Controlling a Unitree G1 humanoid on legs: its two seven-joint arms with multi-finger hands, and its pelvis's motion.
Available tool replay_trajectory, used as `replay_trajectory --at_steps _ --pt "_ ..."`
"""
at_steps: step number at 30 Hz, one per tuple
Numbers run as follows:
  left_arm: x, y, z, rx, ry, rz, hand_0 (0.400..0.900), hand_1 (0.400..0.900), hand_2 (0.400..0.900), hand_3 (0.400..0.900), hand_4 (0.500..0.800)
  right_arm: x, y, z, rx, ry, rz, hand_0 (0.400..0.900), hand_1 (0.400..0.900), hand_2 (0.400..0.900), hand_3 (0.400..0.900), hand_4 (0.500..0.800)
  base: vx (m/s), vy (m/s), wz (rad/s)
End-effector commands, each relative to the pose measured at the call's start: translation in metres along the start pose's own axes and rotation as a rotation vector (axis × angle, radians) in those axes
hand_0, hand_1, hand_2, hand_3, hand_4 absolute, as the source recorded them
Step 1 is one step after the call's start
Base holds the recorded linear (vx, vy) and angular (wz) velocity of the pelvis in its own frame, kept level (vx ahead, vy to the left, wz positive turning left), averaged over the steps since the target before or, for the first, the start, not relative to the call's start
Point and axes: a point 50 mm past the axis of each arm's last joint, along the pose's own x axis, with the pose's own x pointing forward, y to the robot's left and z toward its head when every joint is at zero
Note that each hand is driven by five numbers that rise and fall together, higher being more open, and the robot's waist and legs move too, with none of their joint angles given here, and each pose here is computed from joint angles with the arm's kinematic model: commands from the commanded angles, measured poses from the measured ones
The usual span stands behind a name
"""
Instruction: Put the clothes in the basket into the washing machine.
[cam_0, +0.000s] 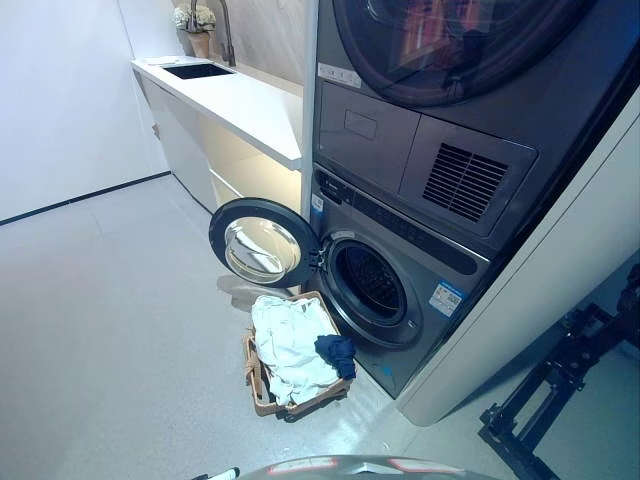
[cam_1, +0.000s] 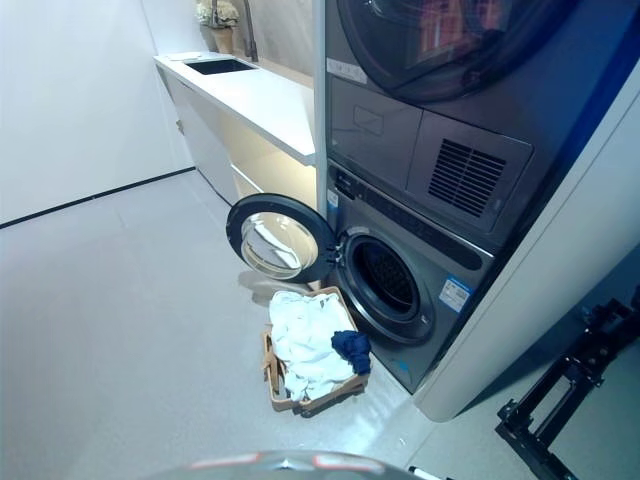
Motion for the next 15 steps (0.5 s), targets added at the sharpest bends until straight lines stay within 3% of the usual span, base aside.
replay_trajectory --at_steps 1,15 --pt "0.0005 -0.0244 0.0206 0.041 -0.034 -0.059 0.9 0.9 0.9 0.9 0.8 0.0015 -0.0133 0.05 0.021 -0.129 -0.045 0.9 0.9 0.9 0.9 0.8 0.0 0.0 0.0" --pt "0.0004 -0.0248 0.0199 0.036 -0.029 -0.053 0.9 0.9 0.9 0.9 0.8 0.0015 -0.0137 0.05 0.023 -0.13 -0.049 0.9 0.9 0.9 0.9 0.8 0.0 0.0 0.0"
